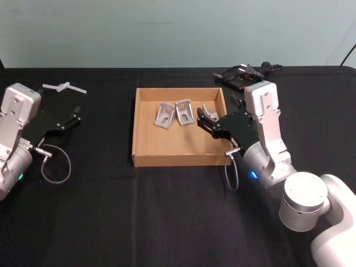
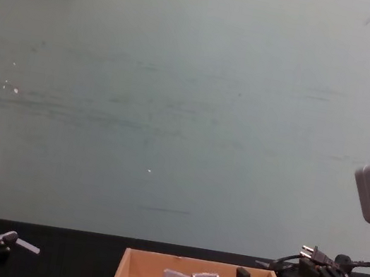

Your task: Use one hand to pick up the angle iron from the table and place it into the box.

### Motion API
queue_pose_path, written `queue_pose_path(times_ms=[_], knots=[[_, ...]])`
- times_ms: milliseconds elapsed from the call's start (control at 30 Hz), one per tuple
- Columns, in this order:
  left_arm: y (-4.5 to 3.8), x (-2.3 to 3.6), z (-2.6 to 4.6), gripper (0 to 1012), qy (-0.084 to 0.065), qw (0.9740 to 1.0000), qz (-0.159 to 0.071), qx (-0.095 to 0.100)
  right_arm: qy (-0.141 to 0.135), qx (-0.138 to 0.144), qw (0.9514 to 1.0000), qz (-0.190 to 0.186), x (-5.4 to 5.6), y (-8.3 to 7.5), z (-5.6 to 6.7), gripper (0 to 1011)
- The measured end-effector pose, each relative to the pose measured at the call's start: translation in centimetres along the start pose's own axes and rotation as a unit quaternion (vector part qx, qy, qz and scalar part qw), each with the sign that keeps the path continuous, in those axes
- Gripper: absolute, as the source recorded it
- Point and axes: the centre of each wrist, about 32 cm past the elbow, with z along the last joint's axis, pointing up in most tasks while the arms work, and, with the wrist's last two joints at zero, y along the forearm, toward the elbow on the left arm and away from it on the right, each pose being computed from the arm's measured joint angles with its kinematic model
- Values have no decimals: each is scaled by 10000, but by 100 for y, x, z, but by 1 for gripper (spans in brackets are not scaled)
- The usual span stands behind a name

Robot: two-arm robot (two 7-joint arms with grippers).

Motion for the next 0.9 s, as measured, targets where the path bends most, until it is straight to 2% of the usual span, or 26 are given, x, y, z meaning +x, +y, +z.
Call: queue_pose_path(times_ms=[900], knots=[[0, 0, 0, 1005, 0, 10000, 0, 0, -55, 7, 10000, 2, -2, 1, 7, 1003]])
